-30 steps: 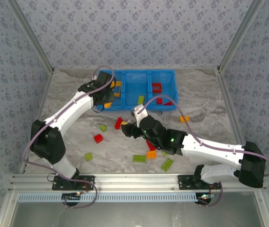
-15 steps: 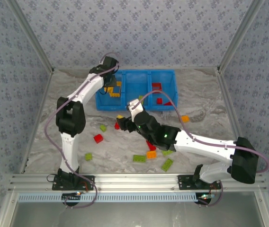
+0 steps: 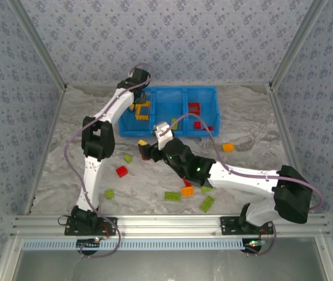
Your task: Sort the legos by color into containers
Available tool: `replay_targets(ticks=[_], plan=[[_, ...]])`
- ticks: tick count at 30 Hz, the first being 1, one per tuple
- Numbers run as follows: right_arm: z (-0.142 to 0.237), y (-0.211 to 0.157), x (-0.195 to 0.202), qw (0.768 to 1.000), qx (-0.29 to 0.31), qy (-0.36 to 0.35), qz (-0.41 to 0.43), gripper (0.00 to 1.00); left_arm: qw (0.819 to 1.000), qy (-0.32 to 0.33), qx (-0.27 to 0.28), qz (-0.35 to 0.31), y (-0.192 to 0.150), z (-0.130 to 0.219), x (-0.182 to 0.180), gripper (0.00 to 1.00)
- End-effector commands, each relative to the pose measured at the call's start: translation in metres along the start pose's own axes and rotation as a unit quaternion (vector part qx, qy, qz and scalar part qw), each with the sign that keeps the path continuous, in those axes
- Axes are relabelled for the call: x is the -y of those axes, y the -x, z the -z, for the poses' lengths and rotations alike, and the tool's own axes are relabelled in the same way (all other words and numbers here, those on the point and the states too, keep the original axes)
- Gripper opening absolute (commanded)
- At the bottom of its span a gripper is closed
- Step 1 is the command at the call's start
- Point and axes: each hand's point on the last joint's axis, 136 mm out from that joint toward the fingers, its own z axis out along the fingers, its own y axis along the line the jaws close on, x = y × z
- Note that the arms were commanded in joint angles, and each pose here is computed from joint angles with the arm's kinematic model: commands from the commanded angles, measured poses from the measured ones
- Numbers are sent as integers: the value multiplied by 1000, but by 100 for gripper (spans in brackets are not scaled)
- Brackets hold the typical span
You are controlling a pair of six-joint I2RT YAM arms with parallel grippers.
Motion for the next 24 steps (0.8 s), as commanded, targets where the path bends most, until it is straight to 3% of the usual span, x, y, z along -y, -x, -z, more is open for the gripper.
replay_targets(ticks=[1, 6, 11, 20, 24], plan=[[-3, 20, -10, 999, 26, 17, -18, 80, 1000, 23, -8, -13, -2, -5, -8, 35], [-3, 14, -10, 1000, 17, 16, -18, 80, 1000, 5, -28, -13, -13, -9, -2, 51], [4, 13, -2, 1000, 13, 4, -14, 80, 1000, -6, -7, 3, 1, 23, -5, 63], [45, 2, 35, 999, -4, -48, -18, 80, 996, -39, 70, 48, 33, 125, -21, 67], [76, -16, 67, 992, -43, -110, -47, 79, 989, -83, 102, 62, 27, 185, -21, 68]])
